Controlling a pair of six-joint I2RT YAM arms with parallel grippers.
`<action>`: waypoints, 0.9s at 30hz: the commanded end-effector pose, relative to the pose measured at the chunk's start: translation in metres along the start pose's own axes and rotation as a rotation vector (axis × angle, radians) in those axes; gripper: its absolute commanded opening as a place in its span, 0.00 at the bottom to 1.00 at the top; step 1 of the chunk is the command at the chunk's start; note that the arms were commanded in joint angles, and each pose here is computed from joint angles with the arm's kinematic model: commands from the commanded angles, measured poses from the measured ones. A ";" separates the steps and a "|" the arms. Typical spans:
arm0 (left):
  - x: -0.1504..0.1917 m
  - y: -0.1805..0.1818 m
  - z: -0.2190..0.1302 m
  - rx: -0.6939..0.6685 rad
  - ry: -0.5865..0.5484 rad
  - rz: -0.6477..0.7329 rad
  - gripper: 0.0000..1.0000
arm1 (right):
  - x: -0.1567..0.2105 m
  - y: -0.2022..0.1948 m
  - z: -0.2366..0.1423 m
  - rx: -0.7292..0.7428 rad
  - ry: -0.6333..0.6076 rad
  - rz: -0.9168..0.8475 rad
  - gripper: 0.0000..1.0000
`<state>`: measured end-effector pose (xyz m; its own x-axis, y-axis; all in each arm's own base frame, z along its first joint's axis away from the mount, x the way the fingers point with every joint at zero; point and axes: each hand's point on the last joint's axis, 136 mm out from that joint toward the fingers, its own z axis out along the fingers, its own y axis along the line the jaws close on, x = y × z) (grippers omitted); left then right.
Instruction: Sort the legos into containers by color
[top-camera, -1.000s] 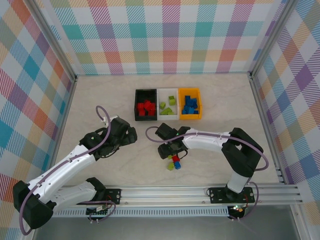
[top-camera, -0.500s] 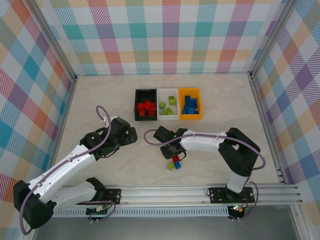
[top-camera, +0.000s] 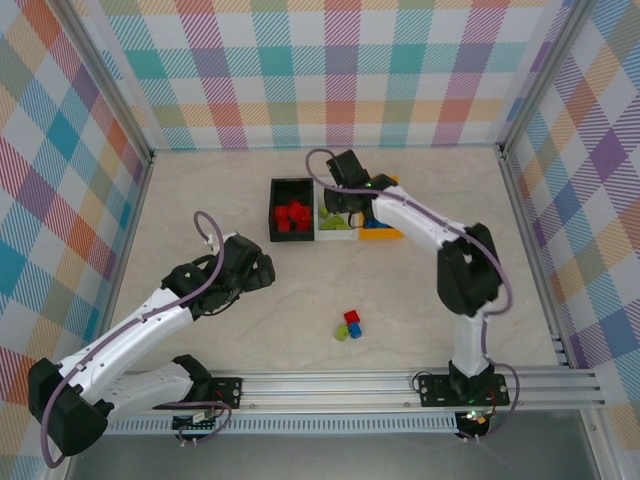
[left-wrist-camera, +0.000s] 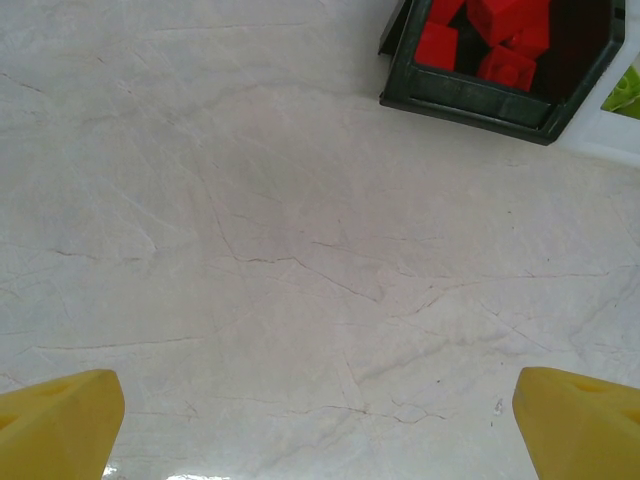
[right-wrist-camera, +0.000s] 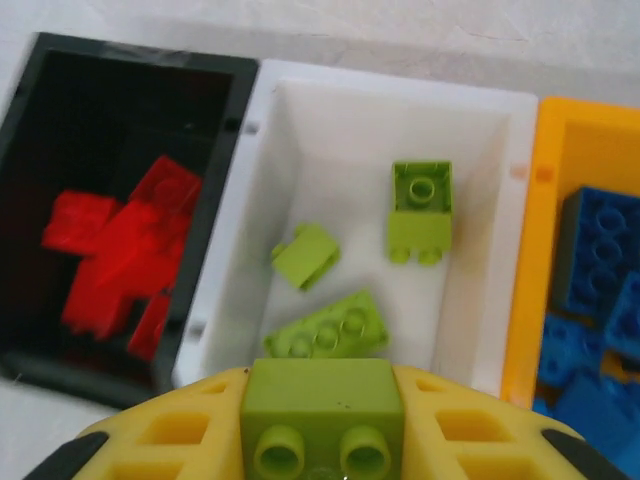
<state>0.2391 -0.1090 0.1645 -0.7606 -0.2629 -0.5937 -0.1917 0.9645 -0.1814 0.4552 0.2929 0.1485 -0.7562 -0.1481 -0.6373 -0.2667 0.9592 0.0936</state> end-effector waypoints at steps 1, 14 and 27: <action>0.004 0.008 -0.001 -0.017 0.006 -0.019 1.00 | 0.001 0.001 0.027 0.015 0.066 -0.032 0.39; -0.007 0.002 -0.006 0.000 -0.017 -0.013 1.00 | 0.044 0.018 -0.053 -0.066 0.060 -0.065 0.75; -0.009 0.009 -0.003 -0.019 -0.035 -0.012 1.00 | 0.296 0.002 -0.151 -0.042 0.497 -0.187 0.62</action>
<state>0.2403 -0.1030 0.1669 -0.7509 -0.2732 -0.6013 -0.2063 0.9619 -0.1794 0.1732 0.2363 0.0909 -0.8365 -0.4407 -0.3256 -0.4870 0.8703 0.0731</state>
